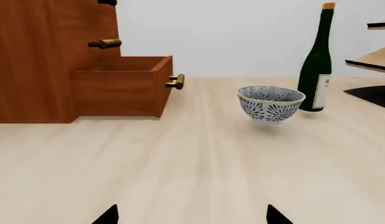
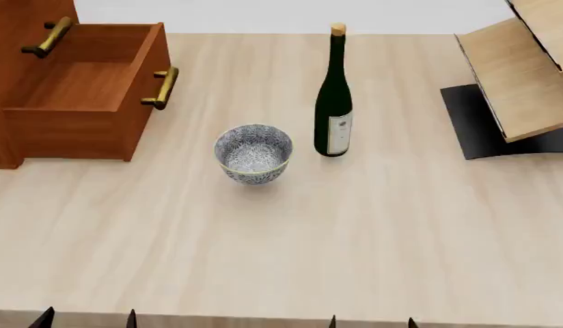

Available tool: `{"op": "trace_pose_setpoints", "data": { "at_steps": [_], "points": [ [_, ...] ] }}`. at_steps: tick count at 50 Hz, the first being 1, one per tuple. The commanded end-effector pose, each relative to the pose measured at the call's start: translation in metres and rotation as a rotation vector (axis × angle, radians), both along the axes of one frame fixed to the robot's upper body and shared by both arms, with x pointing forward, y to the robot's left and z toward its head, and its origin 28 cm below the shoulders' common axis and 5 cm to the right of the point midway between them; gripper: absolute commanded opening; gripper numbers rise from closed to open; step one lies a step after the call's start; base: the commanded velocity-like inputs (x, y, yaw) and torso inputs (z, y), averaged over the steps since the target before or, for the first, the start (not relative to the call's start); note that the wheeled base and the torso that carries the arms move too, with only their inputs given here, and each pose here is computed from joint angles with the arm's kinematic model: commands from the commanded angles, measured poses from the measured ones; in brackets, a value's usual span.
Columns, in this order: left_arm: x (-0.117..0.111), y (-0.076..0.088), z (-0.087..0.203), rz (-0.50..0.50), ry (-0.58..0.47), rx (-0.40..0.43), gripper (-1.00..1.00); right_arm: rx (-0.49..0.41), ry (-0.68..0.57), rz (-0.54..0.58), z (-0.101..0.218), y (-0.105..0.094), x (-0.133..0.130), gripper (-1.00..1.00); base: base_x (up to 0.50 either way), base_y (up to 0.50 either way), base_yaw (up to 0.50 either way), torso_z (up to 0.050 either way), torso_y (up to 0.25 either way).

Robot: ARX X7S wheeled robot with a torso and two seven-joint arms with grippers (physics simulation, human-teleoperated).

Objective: Put the wine bottle in the bottom drawer of the cabinet.

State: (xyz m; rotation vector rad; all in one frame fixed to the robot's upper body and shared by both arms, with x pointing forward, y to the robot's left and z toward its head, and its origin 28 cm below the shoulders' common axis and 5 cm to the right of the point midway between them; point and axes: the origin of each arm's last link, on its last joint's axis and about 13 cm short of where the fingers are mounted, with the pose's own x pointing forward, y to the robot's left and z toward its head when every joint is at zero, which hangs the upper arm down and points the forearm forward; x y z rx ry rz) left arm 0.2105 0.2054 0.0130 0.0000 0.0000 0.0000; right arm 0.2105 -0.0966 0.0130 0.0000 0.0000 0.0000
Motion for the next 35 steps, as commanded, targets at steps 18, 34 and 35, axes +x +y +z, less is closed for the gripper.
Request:
{"op": "trace_pose_setpoints", "data": {
  "at_steps": [18,34,35],
  "points": [
    [0.003,0.006,0.004,0.075,-0.104,-0.109,1.00,0.088,-0.024,0.001,0.003,0.000,0.007,1.00,0.00,0.00,0.00,0.034,0.000],
    [-0.005,0.005,0.023,0.077,-0.069,0.006,1.00,-0.013,-0.064,-0.034,0.023,-0.005,0.004,1.00,0.00,0.00,0.00,0.050,0.000],
    [-0.007,0.004,0.030,0.072,-0.065,0.021,1.00,-0.024,-0.068,-0.037,0.024,-0.006,0.004,1.00,0.00,0.00,0.00,0.050,0.000]
  ]
}}
